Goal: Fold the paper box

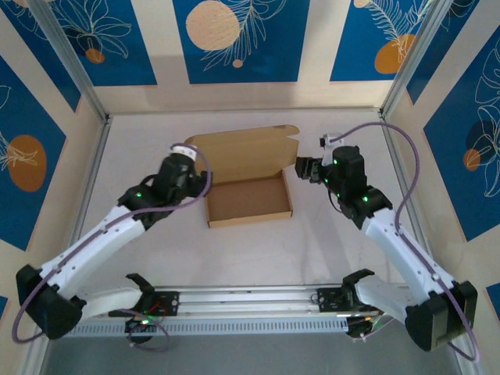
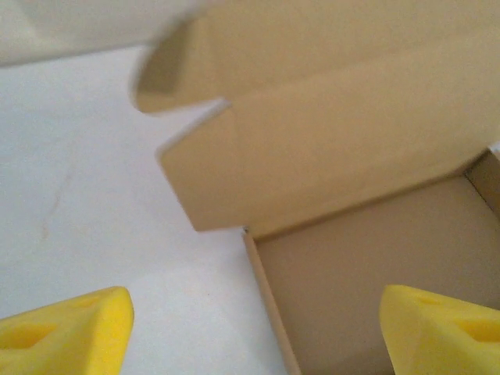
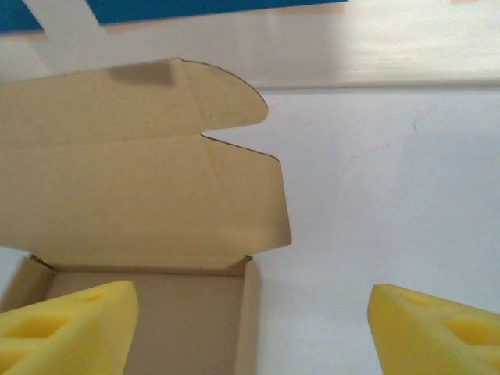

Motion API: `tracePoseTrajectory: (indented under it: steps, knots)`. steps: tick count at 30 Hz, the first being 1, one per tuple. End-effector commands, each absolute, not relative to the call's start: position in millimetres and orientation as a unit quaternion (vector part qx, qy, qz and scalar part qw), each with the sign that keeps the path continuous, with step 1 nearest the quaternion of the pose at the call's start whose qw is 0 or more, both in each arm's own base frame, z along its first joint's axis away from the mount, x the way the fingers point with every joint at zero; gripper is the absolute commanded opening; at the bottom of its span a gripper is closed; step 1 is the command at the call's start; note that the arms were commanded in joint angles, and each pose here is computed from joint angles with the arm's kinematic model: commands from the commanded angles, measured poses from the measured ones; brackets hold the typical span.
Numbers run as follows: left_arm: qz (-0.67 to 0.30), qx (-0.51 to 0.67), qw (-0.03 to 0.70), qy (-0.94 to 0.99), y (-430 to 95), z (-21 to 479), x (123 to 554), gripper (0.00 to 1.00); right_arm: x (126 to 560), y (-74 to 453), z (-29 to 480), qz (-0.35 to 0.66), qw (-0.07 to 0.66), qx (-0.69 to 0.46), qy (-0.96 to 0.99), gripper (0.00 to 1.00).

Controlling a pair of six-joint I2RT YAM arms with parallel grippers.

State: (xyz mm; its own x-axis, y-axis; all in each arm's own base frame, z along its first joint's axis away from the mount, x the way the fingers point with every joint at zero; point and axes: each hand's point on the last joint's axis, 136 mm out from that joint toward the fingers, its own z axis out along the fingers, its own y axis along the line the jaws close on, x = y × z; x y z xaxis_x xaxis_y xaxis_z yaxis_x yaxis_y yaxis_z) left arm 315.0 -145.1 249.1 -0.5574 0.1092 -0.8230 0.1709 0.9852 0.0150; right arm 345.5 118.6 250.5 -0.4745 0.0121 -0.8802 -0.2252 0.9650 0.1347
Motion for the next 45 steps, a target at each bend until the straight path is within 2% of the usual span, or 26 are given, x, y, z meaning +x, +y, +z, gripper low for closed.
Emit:
tracePoseTrajectory:
  steps: [1, 6, 11, 14, 18, 22, 27, 30, 33, 35, 38, 41, 45]
  knots:
    - [-0.03, 0.121, 0.465, 0.877, -143, 245, 340, 0.85, 377, 129, 235, 0.073, 0.496, -0.164, 0.85, 0.82]
    - [-0.049, 0.158, 0.461, 0.872, -143, 238, 366, 0.94, 403, 139, 215, 0.108, 0.495, -0.225, 0.832, 0.87]
    - [-0.088, 0.168, 0.508, 0.84, -136, 248, 381, 0.94, 415, 137, 223, 0.146, 0.515, -0.261, 0.803, 0.9]
    - [-0.084, 0.169, 0.518, 0.834, -128, 244, 390, 0.93, 417, 138, 226, 0.19, 0.509, -0.284, 0.79, 0.87]
    - [-0.11, 0.16, 0.516, 0.834, -123, 234, 394, 0.91, 410, 152, 216, 0.234, 0.481, -0.351, 0.769, 0.76]
    - [-0.141, 0.161, 0.527, 0.823, -121, 224, 392, 0.9, 418, 150, 205, 0.228, 0.493, -0.371, 0.753, 0.76]
    - [-0.168, 0.157, 0.528, 0.818, -116, 213, 395, 0.83, 436, 151, 190, 0.23, 0.477, -0.376, 0.761, 0.78]
    - [-0.18, 0.157, 0.53, 0.814, -117, 212, 399, 0.83, 445, 154, 184, 0.239, 0.462, -0.374, 0.767, 0.78]
    - [-0.195, 0.169, 0.535, 0.805, -121, 214, 404, 0.82, 446, 161, 181, 0.256, 0.453, -0.381, 0.764, 0.76]
    - [-0.2, 0.18, 0.532, 0.803, -125, 213, 407, 0.81, 445, 166, 180, 0.262, 0.444, -0.386, 0.765, 0.71]
    - [-0.194, 0.186, 0.527, 0.806, -125, 208, 412, 0.77, 443, 168, 179, 0.268, 0.44, -0.386, 0.765, 0.61]
    - [-0.197, 0.2, 0.523, 0.805, -129, 204, 413, 0.7, 440, 170, 180, 0.266, 0.443, -0.386, 0.764, 0.59]
    - [-0.228, 0.211, 0.513, 0.8, -139, 206, 414, 0.5, 438, 174, 179, 0.246, 0.446, -0.39, 0.767, 0.49]
